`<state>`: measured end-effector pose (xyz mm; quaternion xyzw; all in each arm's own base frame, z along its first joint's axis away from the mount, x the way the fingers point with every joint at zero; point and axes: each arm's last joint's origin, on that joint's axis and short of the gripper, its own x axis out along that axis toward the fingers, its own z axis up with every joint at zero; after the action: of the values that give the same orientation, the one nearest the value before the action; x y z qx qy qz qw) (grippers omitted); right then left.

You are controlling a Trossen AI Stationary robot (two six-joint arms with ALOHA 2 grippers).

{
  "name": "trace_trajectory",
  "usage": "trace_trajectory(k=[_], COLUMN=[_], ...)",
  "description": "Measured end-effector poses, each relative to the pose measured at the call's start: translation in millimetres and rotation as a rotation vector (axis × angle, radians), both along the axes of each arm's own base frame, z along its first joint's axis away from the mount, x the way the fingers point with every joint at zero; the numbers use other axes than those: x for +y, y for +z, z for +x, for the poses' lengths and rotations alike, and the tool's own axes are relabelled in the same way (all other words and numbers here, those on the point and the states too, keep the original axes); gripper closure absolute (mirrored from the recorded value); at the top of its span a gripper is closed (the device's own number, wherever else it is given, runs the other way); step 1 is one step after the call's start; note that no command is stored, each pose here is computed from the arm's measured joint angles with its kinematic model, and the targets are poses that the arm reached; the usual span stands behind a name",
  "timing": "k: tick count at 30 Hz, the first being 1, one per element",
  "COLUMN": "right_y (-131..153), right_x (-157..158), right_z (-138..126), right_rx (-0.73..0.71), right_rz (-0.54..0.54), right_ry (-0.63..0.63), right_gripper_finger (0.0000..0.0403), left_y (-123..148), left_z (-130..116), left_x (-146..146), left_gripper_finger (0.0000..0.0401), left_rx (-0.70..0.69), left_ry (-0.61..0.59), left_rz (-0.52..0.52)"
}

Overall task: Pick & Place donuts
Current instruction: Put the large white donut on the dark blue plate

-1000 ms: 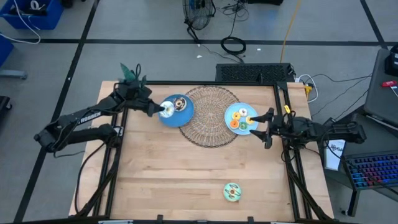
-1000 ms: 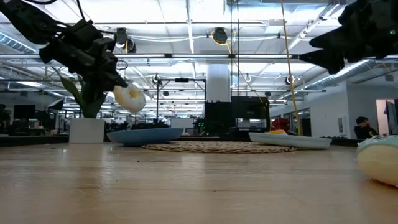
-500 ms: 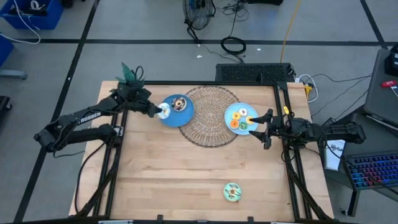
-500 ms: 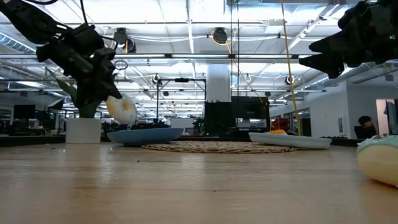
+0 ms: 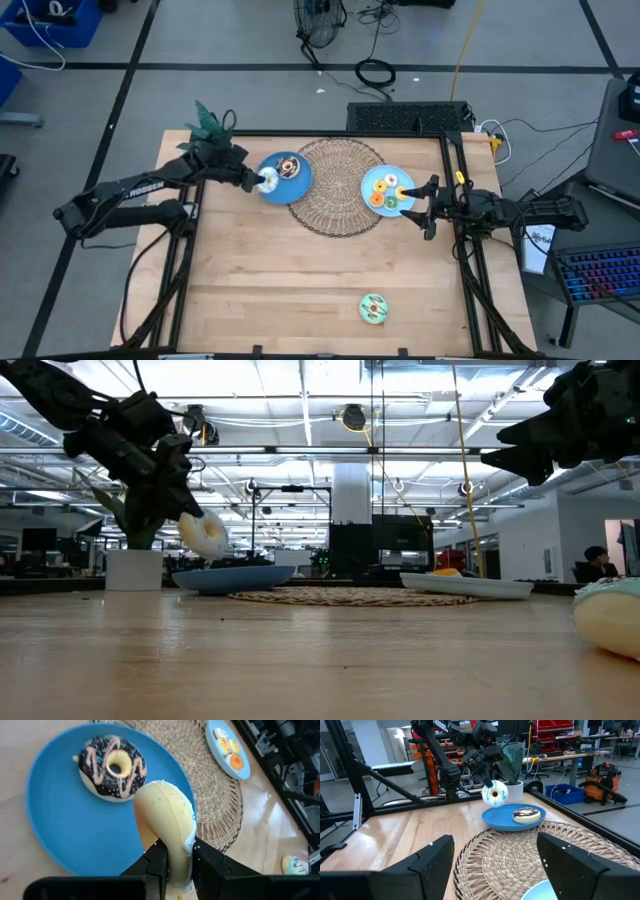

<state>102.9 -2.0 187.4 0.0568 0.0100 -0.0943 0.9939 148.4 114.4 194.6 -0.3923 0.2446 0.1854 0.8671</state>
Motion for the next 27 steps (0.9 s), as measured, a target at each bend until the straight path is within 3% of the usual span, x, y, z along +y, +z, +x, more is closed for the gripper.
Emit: trace_trajectory(k=[9,15,27], right_y=[0,0,-4], right_x=[0,0,0], right_z=[0,0,0], right_rx=[0.001,0.003,0.018], right_rz=[-0.004,-0.004,-0.008], right_ry=[-0.001,0.000,0.000], right_gripper_finger=[0.0132,0.0130,0.0131], left_y=[-5,-21,-32], left_z=[36,51,61], left_x=[-5,-2,5], left_gripper_finger=[0.0330,0.0330,0.0329], left_rx=[-0.109,-0.095,-0.073], left_ry=[-0.052,-0.066,0.010], left_rz=[-0.010,-0.038,0.042])
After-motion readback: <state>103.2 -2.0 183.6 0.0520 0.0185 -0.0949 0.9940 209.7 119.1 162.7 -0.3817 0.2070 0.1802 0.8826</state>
